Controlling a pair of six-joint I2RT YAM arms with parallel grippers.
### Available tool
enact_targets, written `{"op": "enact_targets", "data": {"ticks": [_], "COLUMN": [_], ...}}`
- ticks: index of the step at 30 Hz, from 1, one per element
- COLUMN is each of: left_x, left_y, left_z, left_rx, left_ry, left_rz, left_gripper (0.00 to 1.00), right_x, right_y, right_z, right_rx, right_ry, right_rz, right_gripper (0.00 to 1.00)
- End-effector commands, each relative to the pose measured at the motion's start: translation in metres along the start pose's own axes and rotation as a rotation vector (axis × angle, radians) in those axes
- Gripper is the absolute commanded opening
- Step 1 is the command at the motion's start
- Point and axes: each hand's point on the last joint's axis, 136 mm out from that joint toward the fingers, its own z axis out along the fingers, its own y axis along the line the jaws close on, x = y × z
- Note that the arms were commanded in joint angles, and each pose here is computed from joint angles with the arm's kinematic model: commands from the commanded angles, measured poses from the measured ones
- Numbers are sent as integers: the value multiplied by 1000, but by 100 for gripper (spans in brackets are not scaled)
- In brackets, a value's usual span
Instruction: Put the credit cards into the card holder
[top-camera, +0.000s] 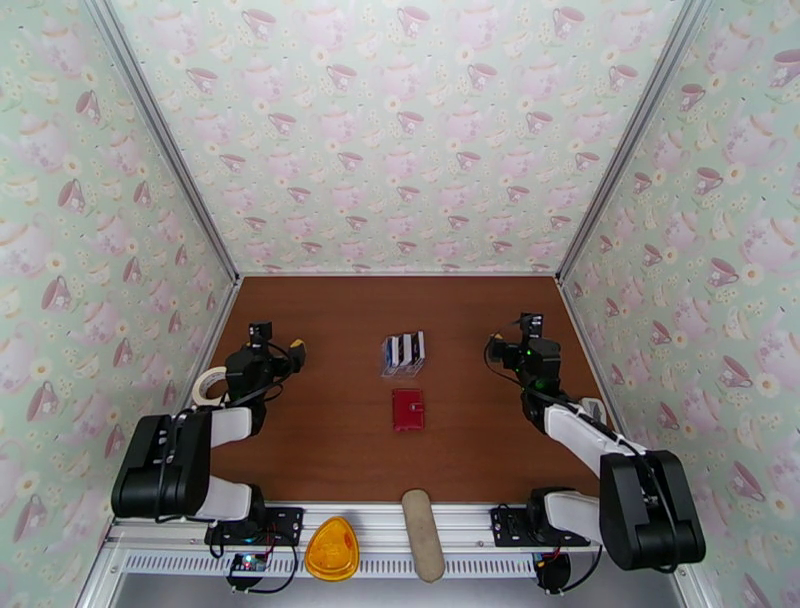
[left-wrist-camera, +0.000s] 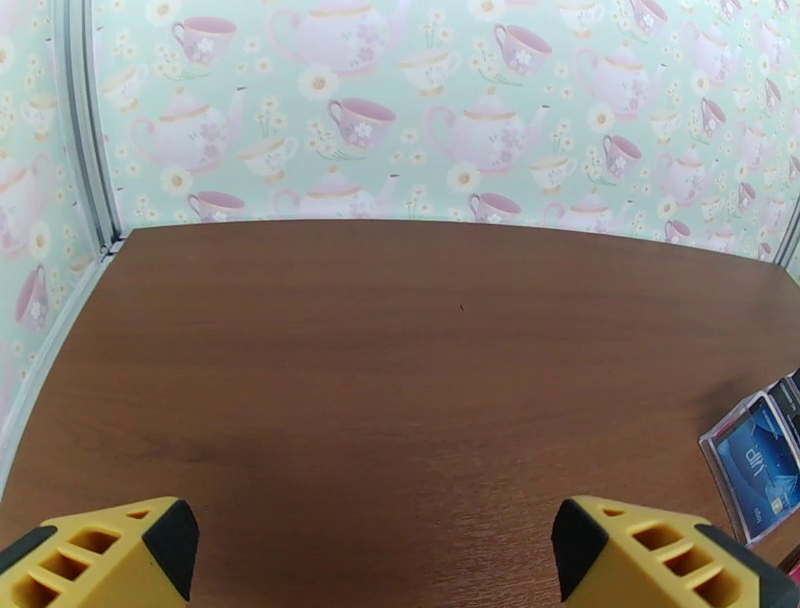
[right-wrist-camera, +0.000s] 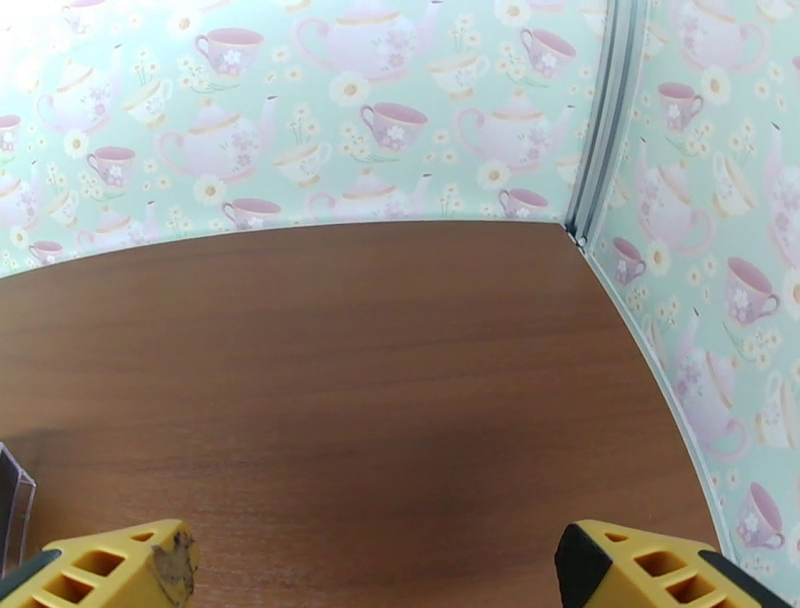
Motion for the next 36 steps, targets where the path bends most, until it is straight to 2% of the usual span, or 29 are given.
{"op": "enact_targets", "data": {"ticks": [1, 6, 16, 21, 33, 35, 36], "left_x": [-4, -3, -3, 0, 9, 8, 11], "left_y": [-5, -6, -6, -8, -10, -13, -13], "left_z": [0, 4, 6, 11, 6, 4, 6], "left_rx": [36, 47, 44, 44, 13, 23, 22], "left_ry": [-29, -8, -1, 28, 7, -39, -12], "left_rz": [-6, 0, 1, 12, 51, 53, 61], "left_gripper": [100, 100, 100, 100, 100, 100, 100], "right_x": [-4, 2, 10, 16, 29, 30, 31], "right_y": [1, 4, 11, 15, 14, 14, 12], "right_z": [3, 7, 10, 17, 28, 29, 28], "right_rx": [-12, -43, -86, -99, -99, -96, -85], "right_ry": [-48, -34, -105, -90, -69, -65, -70], "right_rz": [-19, -4, 25, 18, 25, 24, 28], "right_gripper": [100, 100, 100, 100, 100, 100, 100]}}
